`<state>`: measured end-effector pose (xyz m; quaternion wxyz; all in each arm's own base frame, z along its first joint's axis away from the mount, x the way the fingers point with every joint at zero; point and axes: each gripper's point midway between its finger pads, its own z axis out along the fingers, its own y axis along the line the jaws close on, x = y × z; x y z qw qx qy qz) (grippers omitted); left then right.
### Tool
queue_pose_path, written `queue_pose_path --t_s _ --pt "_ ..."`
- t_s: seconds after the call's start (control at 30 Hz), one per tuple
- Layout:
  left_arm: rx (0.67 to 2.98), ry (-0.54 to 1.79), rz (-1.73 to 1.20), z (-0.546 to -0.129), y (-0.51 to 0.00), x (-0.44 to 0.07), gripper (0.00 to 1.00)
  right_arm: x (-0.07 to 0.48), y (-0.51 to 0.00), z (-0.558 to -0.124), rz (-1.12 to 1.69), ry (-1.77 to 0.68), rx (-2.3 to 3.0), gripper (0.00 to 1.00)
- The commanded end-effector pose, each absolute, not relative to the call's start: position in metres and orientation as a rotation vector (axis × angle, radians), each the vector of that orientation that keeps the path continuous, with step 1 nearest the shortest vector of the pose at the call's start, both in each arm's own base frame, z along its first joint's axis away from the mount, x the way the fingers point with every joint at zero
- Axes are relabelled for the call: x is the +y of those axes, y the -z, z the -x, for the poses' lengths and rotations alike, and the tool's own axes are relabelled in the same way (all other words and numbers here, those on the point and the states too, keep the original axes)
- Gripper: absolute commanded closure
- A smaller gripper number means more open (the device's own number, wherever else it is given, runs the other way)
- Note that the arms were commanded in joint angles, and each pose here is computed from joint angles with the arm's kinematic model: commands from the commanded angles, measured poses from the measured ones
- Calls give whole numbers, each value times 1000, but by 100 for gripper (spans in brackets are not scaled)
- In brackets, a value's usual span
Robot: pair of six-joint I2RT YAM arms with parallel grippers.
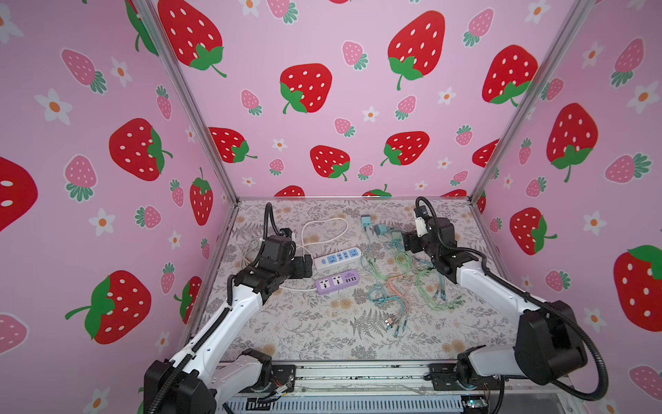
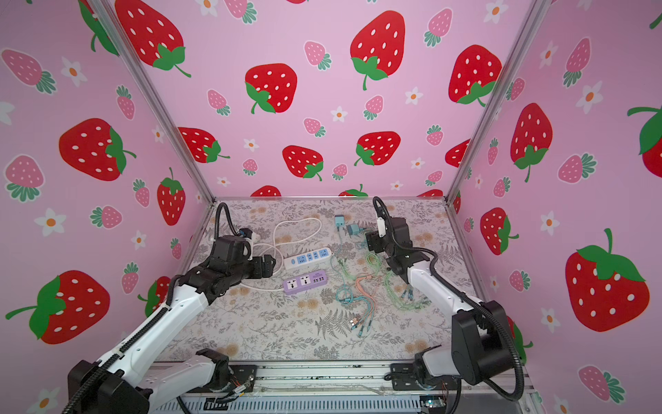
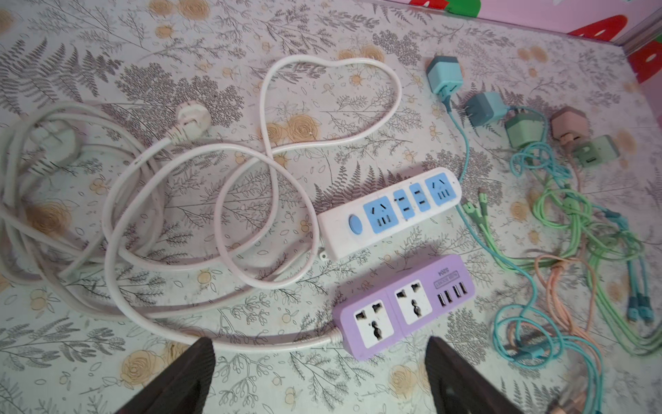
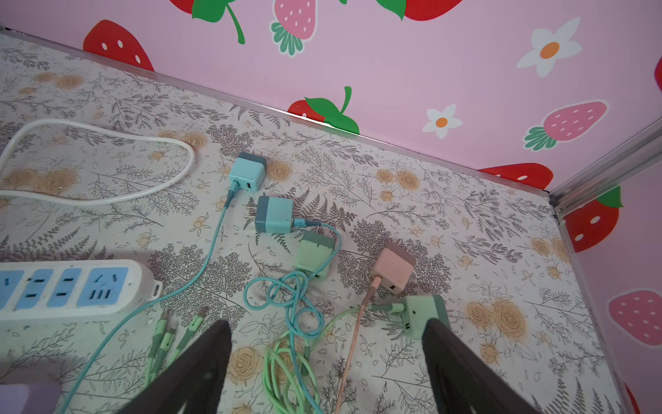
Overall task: Insert the plug
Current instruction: 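Reach the right gripper down to the pink charger while the left arm moves forward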
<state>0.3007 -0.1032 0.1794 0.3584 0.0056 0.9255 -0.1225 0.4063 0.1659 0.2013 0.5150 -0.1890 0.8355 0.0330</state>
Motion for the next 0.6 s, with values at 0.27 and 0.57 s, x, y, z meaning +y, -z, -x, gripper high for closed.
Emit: queue_pose_path --t_s 0.27,0.57 --pt "2408 491 -9 -260 -193 -120 9 174 -177 -420 459 -66 2133 19" --pt "2394 502 -17 -236 -201 -112 10 153 -152 -445 309 -3 2224 23"
